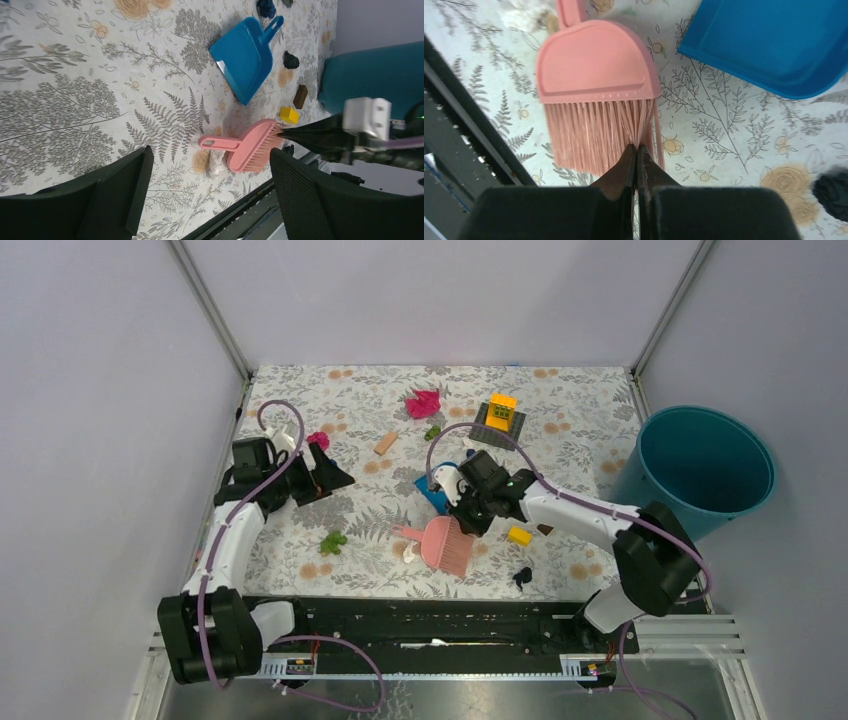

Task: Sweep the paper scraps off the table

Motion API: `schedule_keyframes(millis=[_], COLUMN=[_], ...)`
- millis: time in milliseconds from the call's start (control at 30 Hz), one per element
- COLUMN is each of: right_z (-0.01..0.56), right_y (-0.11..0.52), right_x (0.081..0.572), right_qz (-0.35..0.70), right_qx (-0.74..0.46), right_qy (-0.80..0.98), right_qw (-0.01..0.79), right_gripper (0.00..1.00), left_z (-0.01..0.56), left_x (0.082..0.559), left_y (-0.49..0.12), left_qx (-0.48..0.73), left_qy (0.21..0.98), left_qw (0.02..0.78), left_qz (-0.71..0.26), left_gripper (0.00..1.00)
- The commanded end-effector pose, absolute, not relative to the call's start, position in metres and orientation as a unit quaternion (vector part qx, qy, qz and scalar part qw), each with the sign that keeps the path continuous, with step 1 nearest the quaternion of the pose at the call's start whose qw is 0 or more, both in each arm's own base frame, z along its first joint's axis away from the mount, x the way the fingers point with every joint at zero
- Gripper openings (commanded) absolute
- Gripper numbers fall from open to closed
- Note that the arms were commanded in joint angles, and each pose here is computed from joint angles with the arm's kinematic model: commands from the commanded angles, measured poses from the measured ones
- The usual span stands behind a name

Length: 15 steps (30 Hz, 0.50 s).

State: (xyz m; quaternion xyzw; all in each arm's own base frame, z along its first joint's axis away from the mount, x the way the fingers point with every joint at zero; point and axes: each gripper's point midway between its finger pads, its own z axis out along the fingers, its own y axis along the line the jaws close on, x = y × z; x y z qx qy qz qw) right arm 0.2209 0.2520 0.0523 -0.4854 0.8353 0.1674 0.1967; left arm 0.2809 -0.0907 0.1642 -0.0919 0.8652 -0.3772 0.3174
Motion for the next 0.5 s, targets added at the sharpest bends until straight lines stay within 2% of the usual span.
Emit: schedule_keyframes(millis=[0,167,467], right_z=[0.098,0.111,0.13], right_y=[0.261,0.261,0.26], right_x=[0.219,0.214,0.207], right_qz=[0.196,0.211,0.22], right_qx=[-0.519,-0.539,-0.569], right_qy=[0.797,0.778,0.756], right_qw=[0.237,0.243,0.237], right_gripper=[0.0,0.0,0.0], left_z=[0.168,0.168,0.172], left_x=[0.29,0.286,0.257], left_y=[-0.104,-0.137,-0.192], left_qx=[-0.049,0.047,0.246], left_qy=[0.861,0.853,0.786], left_qw=[0.321,0.298,0.276], left_qz=[-0.392,-0.425,-0.495], left_gripper=[0.91,0.89,0.83])
